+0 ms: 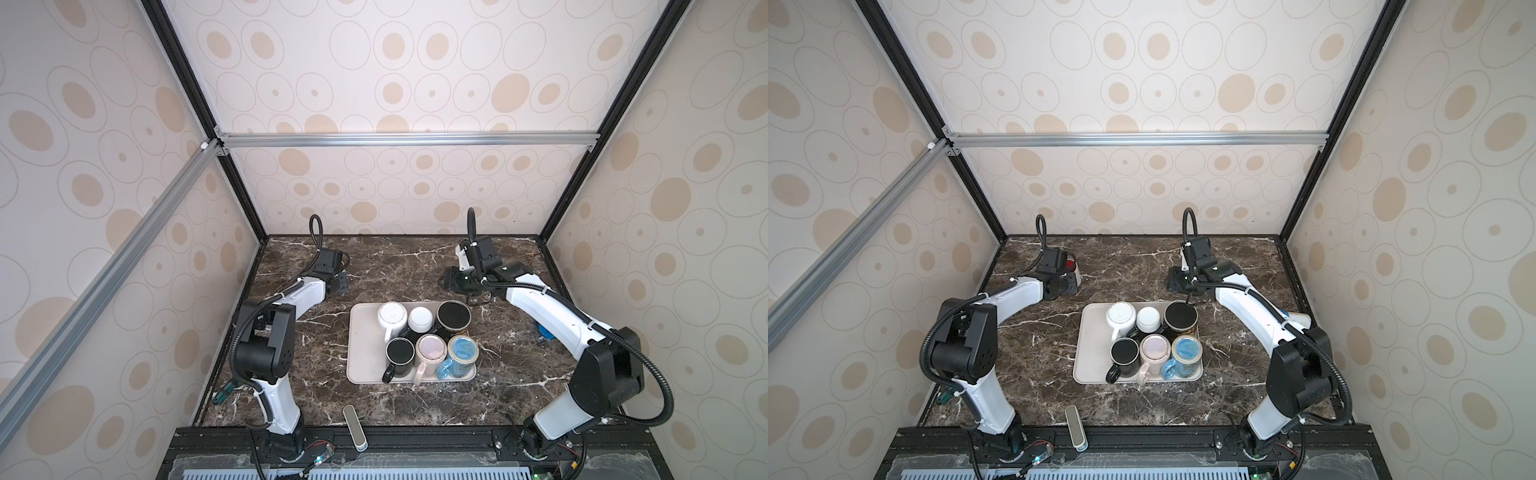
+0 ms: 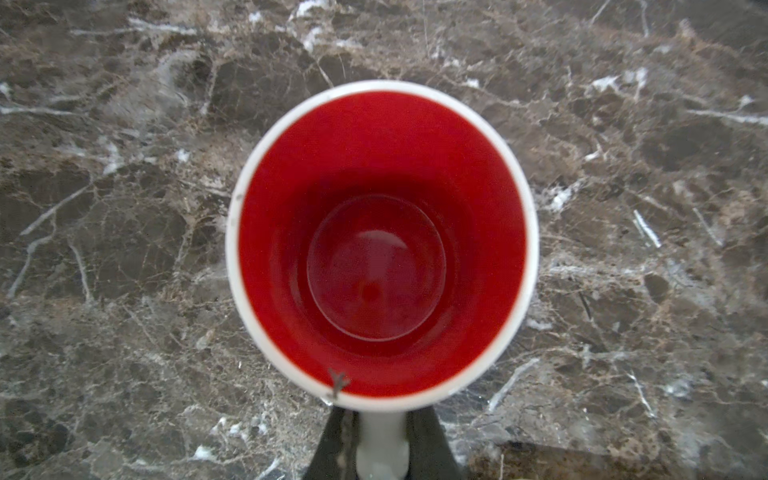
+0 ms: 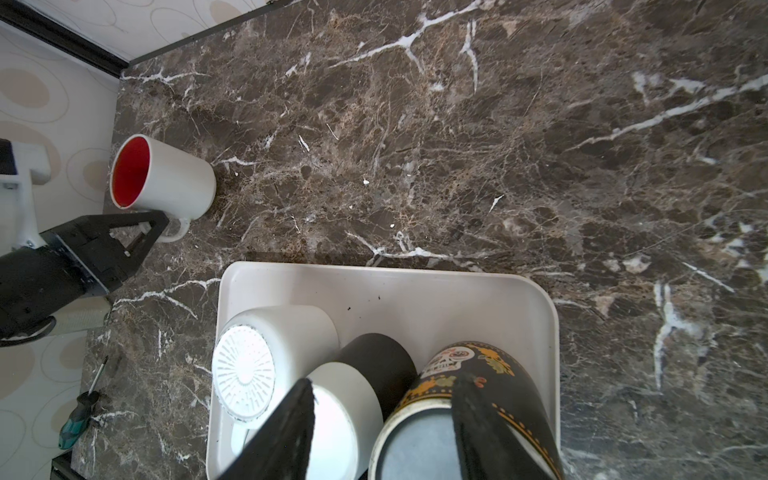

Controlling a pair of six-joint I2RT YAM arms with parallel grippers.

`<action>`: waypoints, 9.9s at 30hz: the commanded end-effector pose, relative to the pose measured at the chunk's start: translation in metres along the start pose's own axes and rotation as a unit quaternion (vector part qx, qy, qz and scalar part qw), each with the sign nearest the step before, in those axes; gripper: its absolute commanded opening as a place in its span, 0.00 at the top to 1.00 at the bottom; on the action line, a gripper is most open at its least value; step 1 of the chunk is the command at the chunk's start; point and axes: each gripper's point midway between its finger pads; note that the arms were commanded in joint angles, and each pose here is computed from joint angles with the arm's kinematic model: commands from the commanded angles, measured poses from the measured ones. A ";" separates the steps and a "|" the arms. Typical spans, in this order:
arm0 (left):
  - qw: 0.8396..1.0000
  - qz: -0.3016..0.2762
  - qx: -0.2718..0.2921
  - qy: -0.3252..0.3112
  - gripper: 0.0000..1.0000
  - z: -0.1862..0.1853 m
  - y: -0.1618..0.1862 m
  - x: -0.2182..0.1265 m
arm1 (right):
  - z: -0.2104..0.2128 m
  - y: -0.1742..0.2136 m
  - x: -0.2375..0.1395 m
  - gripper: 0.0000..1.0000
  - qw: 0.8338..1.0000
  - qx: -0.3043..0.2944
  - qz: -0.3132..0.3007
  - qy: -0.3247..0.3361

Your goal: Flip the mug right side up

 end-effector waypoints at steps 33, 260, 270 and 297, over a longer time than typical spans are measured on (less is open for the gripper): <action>0.998 -0.062 0.017 0.006 0.44 0.007 -0.030 -0.035 | 0.025 0.006 -0.013 0.38 1.000 -0.021 -0.008 -0.015; 0.612 -0.241 -0.130 0.742 1.00 -0.168 -0.072 -0.352 | 0.188 -0.037 -0.088 0.61 0.816 0.106 -0.022 -0.568; 0.610 -0.226 -0.129 0.748 1.00 -0.171 -0.069 -0.349 | 0.202 -0.041 -0.084 0.66 0.806 0.108 -0.016 -0.582; 0.843 -0.244 -0.167 0.449 0.00 -0.113 -0.064 -0.238 | 0.201 -0.053 -0.063 1.00 0.832 0.122 -0.026 -0.540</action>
Point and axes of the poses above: each gripper's point midway between its finger pads, its own x axis out along the fingers, its own z axis along the line the jaws close on, y = z × x, and after that the axes turned 4 degrees about x, right-handed
